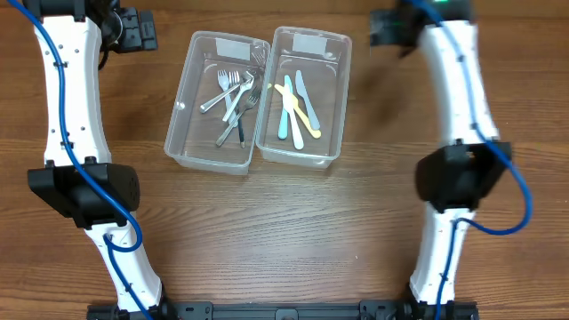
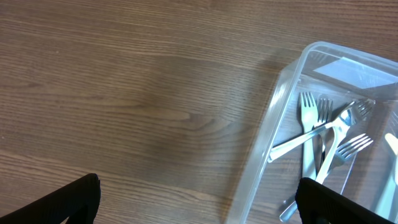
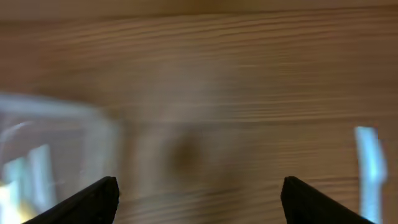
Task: Pack container
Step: 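Release the white knife into the right container and withdraw right gripper, then lower the right gripper onto the last white knife and grasp it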
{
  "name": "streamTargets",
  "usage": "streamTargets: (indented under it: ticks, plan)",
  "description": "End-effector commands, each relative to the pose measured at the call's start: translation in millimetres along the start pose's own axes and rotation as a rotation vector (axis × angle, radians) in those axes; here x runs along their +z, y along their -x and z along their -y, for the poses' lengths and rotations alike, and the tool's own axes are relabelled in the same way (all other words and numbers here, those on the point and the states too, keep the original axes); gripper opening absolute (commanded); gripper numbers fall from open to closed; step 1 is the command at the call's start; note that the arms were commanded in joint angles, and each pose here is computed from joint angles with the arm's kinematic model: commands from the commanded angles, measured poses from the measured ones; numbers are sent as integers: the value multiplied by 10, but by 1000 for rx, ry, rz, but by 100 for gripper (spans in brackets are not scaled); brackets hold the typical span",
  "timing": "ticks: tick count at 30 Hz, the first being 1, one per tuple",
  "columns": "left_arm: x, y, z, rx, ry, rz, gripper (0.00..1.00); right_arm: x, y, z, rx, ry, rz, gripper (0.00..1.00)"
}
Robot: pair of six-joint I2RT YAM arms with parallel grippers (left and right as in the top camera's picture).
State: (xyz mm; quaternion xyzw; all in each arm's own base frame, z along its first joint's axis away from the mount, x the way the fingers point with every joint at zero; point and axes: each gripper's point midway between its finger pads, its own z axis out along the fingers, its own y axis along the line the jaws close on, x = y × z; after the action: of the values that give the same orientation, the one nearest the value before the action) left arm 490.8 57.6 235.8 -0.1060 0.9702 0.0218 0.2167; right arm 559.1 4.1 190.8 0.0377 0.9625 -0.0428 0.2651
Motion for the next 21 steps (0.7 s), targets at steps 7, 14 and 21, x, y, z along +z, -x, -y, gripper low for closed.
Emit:
streamTargets:
  ticks: [7,14,21]
  plan:
    - [-20,31,-49,-30,8,12,100,247,-463,1775,231,4,-103,89]
    - [-20,31,-50,-30,8,12,100,611,-1095,2115,242,31,-237,86]
    - [-20,31,-49,-30,8,12,100,805,-1326,1981,214,77,-286,86]
